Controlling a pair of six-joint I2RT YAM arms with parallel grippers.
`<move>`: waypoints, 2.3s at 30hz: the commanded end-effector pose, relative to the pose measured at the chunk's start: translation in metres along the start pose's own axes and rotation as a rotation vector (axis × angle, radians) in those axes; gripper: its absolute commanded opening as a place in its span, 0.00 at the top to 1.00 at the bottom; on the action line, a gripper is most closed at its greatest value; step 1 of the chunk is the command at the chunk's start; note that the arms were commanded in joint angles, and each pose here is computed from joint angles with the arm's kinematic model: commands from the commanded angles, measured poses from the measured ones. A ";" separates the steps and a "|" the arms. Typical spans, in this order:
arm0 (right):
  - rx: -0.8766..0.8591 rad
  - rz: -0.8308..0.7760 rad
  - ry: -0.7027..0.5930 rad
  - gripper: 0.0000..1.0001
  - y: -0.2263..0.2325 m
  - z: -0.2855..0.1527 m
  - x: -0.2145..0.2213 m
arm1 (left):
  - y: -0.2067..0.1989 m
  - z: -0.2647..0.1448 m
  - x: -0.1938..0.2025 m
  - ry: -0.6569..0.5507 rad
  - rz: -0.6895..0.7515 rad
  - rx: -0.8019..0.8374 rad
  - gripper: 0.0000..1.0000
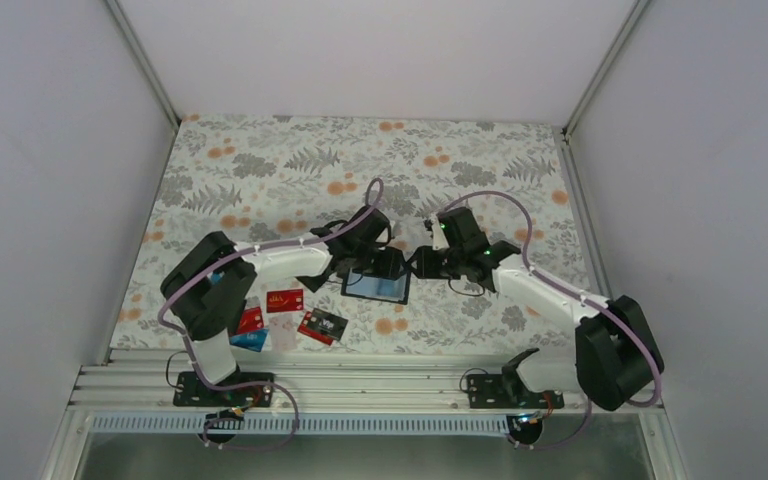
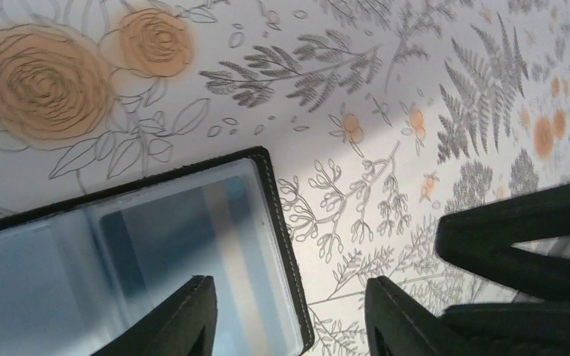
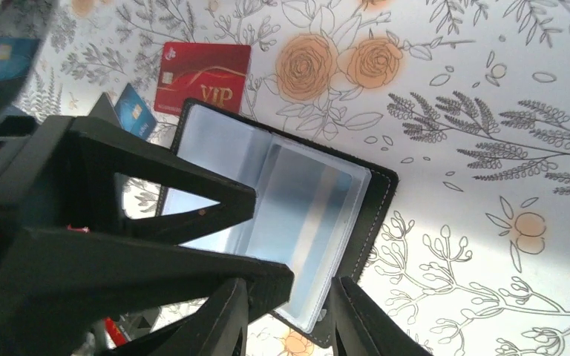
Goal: Put the credit cards into the card holder
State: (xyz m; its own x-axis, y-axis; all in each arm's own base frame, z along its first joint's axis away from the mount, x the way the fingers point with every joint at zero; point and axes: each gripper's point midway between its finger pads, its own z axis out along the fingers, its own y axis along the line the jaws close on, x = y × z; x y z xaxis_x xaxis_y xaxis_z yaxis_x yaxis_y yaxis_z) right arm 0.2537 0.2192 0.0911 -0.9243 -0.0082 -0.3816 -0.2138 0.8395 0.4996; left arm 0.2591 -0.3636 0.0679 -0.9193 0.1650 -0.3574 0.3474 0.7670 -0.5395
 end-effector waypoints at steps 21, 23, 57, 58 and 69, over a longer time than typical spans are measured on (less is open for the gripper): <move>-0.401 -0.273 0.053 0.66 0.115 -0.019 0.029 | 0.065 -0.136 0.080 -0.130 -0.184 -0.226 0.36; -0.427 -0.317 0.073 0.67 0.130 -0.013 0.036 | 0.078 -0.147 0.101 -0.111 -0.243 -0.264 0.35; -0.435 -0.487 0.287 0.71 0.153 0.081 0.090 | 0.162 -0.145 0.206 -0.026 -0.773 -0.502 0.11; -0.436 -0.487 0.290 0.72 0.153 0.082 0.091 | 0.162 -0.144 0.206 -0.026 -0.775 -0.503 0.11; -0.426 -0.474 0.306 0.73 0.145 0.086 0.094 | 0.178 -0.138 0.216 -0.035 -0.801 -0.559 0.21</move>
State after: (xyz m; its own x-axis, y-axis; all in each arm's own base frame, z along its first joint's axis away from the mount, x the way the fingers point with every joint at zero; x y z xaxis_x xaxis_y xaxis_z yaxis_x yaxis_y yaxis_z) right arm 0.1647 0.3876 0.0686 -0.7445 -0.5140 -0.4261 -0.6539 0.4329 0.6205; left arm 0.0935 -0.1077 0.0046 -0.8516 -0.5220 -0.0471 -0.5061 0.8423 -0.1855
